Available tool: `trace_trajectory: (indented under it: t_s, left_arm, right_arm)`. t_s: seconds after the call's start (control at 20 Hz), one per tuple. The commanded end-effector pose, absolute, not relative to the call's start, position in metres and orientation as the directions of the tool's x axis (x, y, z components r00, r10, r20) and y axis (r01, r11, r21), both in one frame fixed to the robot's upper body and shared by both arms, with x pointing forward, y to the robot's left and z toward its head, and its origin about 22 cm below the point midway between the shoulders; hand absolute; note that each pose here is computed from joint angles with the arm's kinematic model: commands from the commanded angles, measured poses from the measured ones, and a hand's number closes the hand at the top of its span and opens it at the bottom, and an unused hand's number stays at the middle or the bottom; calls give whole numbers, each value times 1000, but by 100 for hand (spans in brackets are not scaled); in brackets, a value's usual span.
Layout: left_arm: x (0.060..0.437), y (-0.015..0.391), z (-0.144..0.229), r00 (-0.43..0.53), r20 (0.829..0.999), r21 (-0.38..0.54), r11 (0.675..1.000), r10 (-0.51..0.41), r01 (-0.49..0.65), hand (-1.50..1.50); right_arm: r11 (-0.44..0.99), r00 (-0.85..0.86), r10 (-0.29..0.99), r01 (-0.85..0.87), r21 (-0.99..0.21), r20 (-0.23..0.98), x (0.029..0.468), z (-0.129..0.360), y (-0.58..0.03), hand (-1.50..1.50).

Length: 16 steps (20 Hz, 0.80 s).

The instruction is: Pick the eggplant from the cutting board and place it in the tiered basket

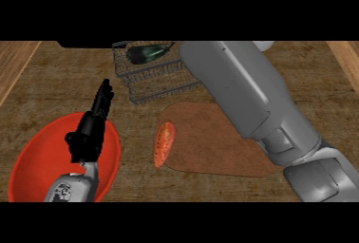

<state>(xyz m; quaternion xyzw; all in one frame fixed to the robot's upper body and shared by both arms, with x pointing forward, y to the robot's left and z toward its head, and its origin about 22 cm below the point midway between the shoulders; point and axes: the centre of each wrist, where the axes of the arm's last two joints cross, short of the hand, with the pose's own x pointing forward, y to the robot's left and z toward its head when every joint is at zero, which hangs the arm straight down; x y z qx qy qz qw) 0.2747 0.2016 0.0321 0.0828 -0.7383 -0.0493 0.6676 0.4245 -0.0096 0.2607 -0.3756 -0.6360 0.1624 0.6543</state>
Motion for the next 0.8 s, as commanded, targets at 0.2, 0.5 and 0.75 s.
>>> trace_trajectory:
  t_s: [0.2, 0.5, 0.75]
  left_arm:
    - [273, 219, 22, -45, 981, 184, 977, -190, -107, 0]
    - [273, 231, 27, -57, 977, 198, 971, -207, -137, 0]
    - [256, 228, 19, -64, 980, 180, 973, -191, -147, 0]
  right_arm:
    - [760, 213, 475, 389, -520, 854, 421, 261, -84, -150]
    - [798, 173, 405, 413, -439, 898, 391, 241, -177, -150]
    - [815, 143, 392, 404, -415, 909, 334, 209, -231, -150]
